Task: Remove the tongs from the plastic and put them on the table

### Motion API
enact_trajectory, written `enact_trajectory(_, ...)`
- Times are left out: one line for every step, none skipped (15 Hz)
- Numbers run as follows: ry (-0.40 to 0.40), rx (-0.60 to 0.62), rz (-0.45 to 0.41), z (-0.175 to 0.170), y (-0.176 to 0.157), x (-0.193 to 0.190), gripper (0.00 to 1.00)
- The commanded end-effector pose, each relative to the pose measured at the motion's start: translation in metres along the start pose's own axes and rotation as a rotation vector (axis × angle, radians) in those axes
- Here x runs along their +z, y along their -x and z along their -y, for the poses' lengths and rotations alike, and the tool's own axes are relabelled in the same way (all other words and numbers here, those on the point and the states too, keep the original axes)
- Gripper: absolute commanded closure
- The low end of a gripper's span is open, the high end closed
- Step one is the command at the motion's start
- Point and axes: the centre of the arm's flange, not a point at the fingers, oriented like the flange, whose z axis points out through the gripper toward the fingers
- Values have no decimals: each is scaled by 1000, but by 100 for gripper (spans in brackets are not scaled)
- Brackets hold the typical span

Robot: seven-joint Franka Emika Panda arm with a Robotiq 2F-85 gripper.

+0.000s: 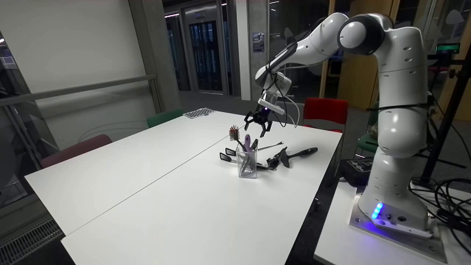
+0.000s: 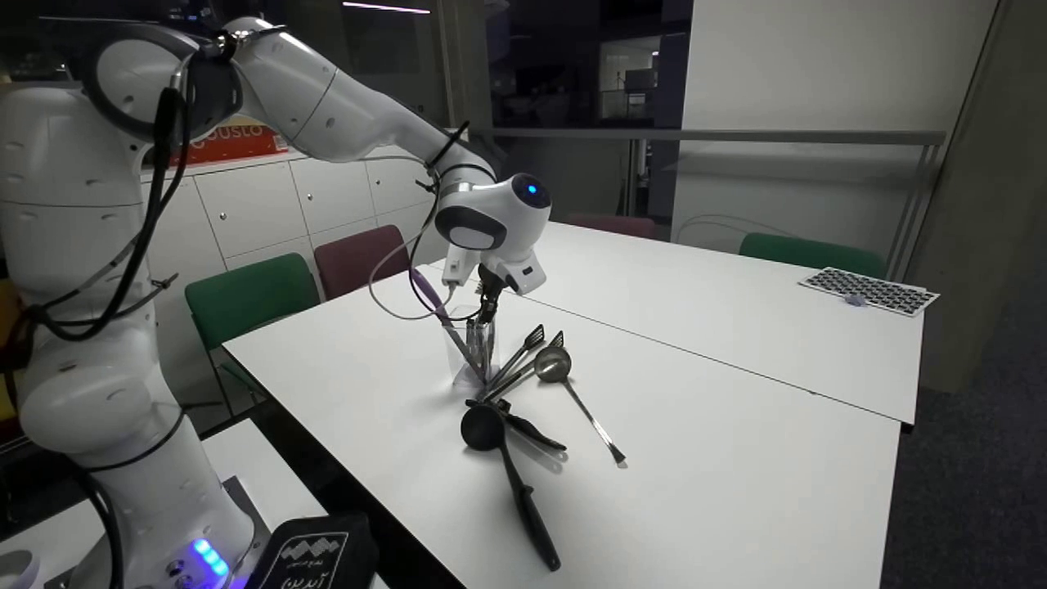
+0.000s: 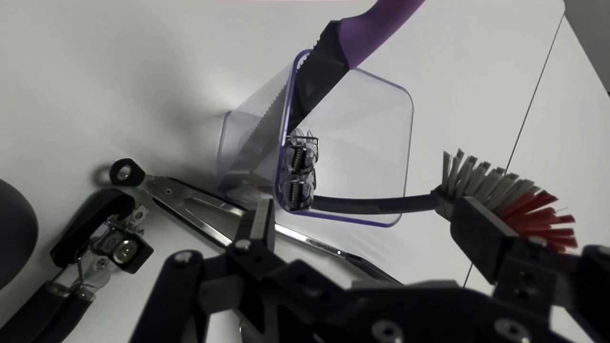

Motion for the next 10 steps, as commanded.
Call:
enact_trajectory(5,-29,-6,0,-3,8,0)
enact_trajectory(7,-27,-3,-2,-3,10,0)
enact_trajectory(7,-28,-1,-3,-3,12,0)
enact_trajectory(8,-28,1,-4,-4,13,0)
enact_trajectory(9,-30,2,-4,-4,14,0)
enact_trajectory(9,-31,4,-5,-5,15,0)
enact_trajectory(10,-33,5,-5,-6,16,0)
enact_trajectory(10,-34,7,-6,-6,17,0)
enact_trajectory(11,-34,9,-6,-7,19,0)
enact_trajectory(13,-35,10,-7,-7,20,0)
